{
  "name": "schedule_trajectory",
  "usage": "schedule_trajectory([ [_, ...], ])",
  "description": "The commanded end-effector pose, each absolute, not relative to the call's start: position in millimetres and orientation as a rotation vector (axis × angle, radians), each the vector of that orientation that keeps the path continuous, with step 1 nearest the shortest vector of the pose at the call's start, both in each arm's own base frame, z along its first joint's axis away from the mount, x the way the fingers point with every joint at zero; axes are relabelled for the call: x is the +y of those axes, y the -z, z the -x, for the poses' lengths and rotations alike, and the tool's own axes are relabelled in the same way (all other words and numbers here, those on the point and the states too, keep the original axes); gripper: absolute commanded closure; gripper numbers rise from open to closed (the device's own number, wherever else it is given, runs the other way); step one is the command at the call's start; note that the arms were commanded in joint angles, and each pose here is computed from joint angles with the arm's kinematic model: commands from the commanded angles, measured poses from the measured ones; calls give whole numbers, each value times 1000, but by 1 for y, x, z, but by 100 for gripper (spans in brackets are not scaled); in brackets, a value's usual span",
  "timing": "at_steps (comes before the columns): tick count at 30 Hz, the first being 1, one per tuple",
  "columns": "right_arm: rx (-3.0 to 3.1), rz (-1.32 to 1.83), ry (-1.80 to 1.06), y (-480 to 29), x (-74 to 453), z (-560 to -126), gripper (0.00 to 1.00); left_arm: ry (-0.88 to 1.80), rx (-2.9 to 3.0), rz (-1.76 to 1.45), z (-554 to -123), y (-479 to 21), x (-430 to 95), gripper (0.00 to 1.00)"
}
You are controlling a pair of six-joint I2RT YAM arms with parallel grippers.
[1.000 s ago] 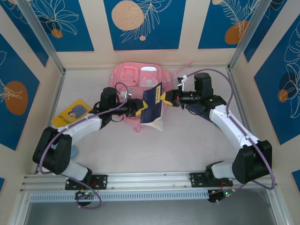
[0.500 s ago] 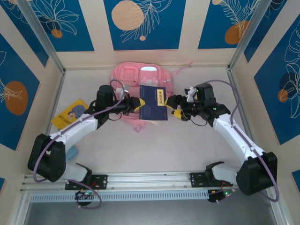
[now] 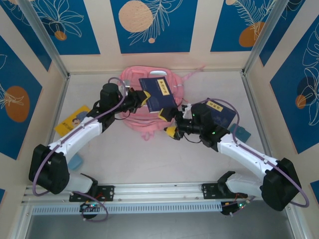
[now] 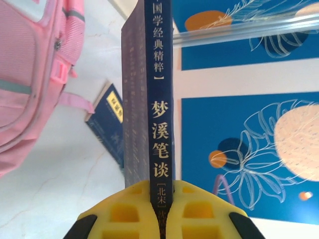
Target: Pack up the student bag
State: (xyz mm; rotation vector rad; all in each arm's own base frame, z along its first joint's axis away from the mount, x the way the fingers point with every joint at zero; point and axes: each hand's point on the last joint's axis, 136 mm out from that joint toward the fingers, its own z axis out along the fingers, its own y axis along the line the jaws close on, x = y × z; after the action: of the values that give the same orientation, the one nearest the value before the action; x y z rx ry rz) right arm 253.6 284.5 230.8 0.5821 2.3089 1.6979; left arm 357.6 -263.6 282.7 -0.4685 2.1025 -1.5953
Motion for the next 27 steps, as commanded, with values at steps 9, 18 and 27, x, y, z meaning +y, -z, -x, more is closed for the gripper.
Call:
schedule_trajectory([
  [9, 1899, -794, -1820, -278, 287, -299, 2, 1644, 2040, 590, -366, -316, -260, 100],
  [18, 1891, -861, -1893, -283, 291, -323, 8, 1636, 1995, 639, -364, -322, -252, 100],
  [27, 1850, -922, -1908, -283, 302, -333, 49, 1547, 2037, 643, -346, -316, -237, 100],
])
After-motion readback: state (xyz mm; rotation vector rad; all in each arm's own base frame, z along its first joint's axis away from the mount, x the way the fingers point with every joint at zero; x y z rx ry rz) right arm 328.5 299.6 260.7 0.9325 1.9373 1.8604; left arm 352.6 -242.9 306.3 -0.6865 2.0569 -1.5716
